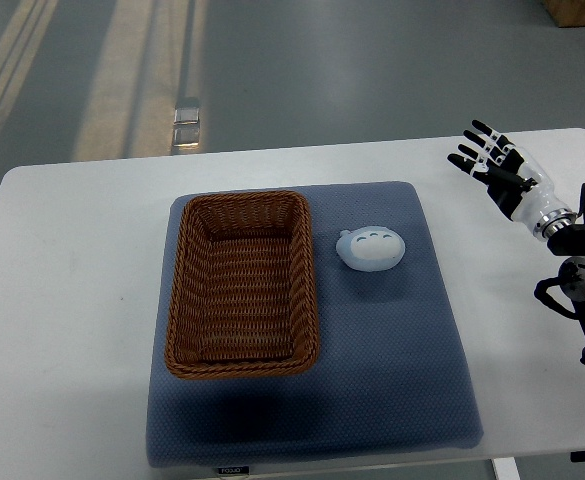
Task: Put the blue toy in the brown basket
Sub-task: 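Reach the right hand down over the white round toy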
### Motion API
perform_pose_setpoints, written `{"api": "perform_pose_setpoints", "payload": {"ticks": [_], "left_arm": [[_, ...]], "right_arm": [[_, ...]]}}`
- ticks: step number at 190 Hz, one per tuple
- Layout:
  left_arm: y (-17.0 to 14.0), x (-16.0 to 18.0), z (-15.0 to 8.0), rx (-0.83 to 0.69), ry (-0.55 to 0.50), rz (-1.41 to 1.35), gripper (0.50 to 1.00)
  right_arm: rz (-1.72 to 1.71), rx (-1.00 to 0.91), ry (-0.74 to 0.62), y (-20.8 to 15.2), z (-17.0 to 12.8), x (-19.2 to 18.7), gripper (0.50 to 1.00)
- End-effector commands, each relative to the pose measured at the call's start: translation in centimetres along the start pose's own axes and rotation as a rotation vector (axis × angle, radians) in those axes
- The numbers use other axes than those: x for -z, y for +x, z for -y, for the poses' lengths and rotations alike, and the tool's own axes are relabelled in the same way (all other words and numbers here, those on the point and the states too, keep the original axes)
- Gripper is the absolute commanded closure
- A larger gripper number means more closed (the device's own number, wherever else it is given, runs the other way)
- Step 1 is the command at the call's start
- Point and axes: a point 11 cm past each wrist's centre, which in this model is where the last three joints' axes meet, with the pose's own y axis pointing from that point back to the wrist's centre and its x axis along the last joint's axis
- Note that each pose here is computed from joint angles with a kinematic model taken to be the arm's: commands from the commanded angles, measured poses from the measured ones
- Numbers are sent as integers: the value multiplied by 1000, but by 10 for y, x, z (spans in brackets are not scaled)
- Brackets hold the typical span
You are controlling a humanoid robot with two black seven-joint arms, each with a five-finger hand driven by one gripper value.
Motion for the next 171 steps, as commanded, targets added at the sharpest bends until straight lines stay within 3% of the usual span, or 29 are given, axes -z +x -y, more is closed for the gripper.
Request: {"api": "perform_pose_setpoints", "payload": {"ticks": [1, 40, 111, 171], "left_arm": [[0, 0, 0, 0, 0, 0, 500], [0, 0, 0, 0, 0, 0, 500], [0, 0, 0, 0, 0, 0, 500], [0, 0, 0, 0, 0, 0, 500]], "right_arm": [[-114, 54, -6, -2, -3, 12, 572], [-393, 197, -13, -19, -9, 29, 572], [-847, 437, -76, -77, -18, 2, 572], [-1090, 525, -100, -92, -25, -18, 574]]}}
